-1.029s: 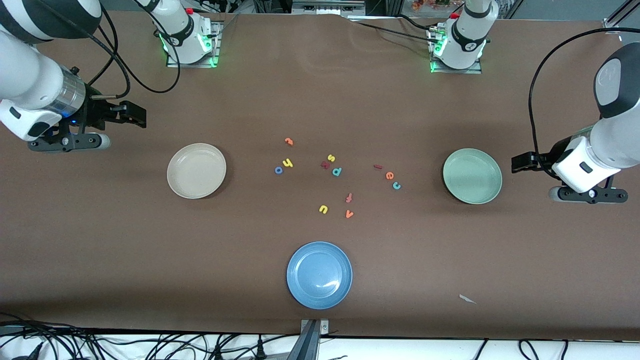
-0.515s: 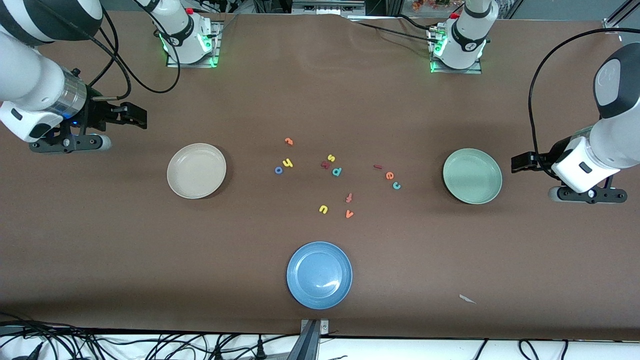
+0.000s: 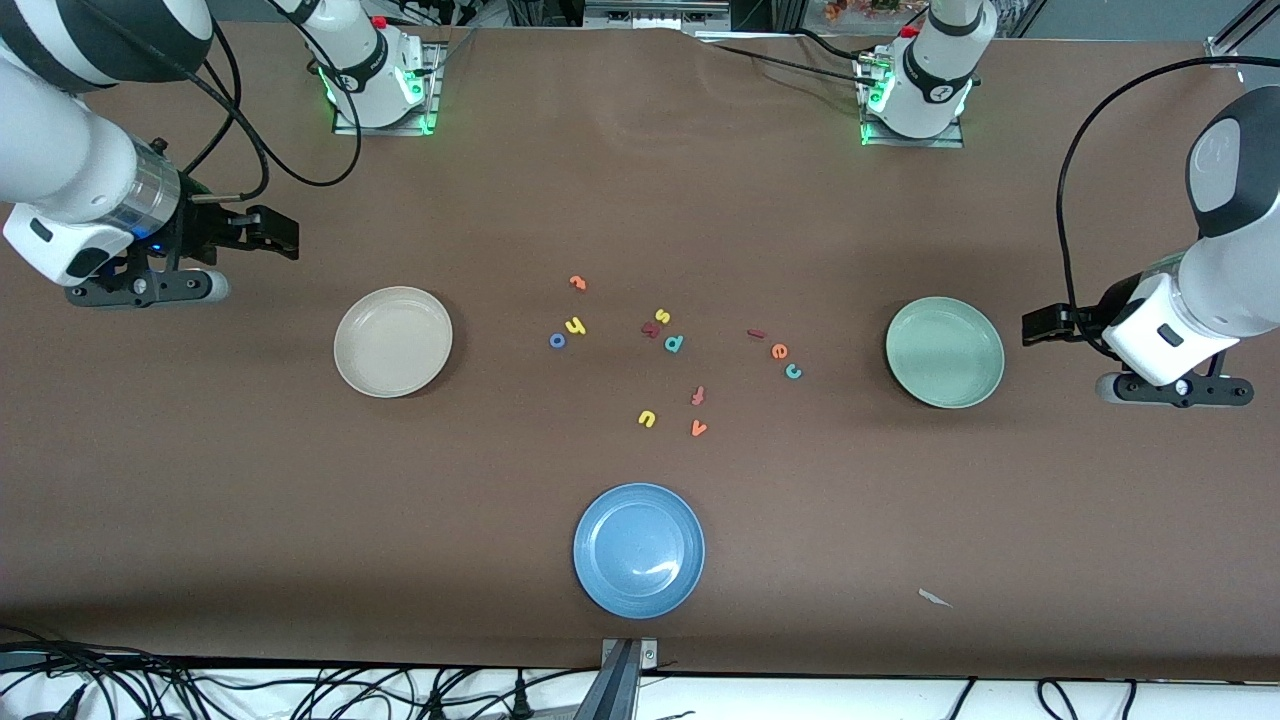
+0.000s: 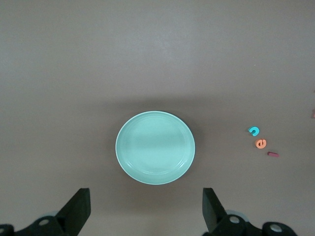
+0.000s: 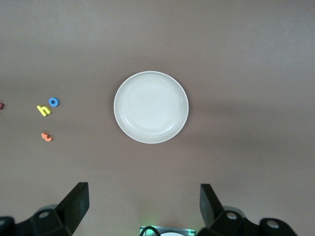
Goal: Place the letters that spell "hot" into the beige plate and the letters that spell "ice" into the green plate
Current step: 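Move the left gripper toward the orange e while the right gripper nears the orange t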
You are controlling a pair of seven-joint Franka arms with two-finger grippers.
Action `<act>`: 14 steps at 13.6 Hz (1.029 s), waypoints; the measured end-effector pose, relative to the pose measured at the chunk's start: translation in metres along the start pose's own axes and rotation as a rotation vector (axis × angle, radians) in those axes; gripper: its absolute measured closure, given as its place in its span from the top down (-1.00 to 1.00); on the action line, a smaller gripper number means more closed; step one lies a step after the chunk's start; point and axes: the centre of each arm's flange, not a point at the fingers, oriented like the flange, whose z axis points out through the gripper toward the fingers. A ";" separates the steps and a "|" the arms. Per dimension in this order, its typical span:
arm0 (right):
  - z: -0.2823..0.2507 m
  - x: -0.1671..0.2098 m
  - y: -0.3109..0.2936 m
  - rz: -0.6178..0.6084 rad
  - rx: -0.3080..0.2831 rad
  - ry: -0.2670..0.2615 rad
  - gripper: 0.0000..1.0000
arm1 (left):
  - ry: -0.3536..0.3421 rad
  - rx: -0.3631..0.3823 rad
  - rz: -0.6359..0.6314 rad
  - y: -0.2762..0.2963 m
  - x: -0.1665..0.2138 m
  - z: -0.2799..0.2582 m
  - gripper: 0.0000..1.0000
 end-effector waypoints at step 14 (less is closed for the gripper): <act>0.050 0.029 -0.119 0.025 -0.001 0.055 1.00 | -0.022 -0.007 -0.133 0.099 0.012 0.041 1.00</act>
